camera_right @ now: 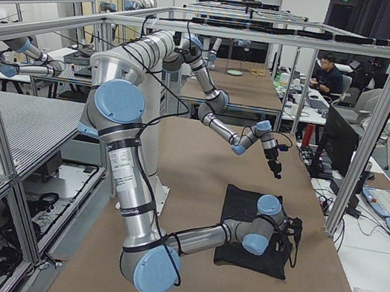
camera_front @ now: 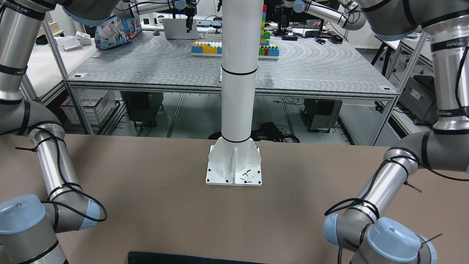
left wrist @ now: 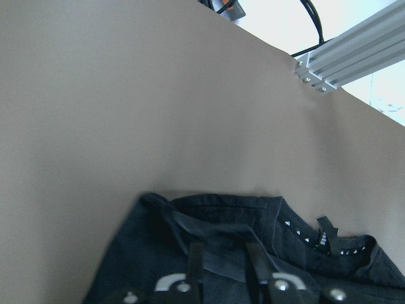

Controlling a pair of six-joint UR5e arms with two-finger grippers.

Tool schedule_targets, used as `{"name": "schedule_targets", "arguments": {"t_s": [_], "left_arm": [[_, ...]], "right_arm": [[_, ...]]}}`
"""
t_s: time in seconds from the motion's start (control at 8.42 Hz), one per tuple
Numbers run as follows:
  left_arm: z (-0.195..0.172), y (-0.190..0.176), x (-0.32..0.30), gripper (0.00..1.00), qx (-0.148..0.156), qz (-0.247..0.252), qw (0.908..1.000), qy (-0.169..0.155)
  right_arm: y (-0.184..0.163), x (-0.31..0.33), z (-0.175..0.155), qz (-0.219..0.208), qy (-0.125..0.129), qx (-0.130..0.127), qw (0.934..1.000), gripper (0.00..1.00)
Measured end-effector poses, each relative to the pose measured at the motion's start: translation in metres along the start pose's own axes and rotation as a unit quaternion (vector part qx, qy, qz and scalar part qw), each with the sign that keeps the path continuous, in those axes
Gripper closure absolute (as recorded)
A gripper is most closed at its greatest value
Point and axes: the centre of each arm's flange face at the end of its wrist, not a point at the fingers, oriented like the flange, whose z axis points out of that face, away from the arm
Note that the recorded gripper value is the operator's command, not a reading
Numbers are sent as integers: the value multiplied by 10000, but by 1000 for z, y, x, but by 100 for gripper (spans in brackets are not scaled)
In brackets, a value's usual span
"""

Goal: Fold clothes
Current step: 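Move the right gripper to the shirt's near corner while the left draws back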

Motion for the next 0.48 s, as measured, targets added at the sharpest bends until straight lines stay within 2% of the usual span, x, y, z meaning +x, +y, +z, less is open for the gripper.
{"name": "schedule_targets", "arguments": {"t_s": [0.24, 0.48], "left_arm": [[0, -4, -1, 0, 169, 96, 9998, -30], [-3, -9, -3, 0, 257, 98, 9996, -40]], "right_arm": [[2, -5, -1, -14, -44, -82, 10000, 6], [12, -2, 0, 64, -110, -489, 9987, 6]]}}
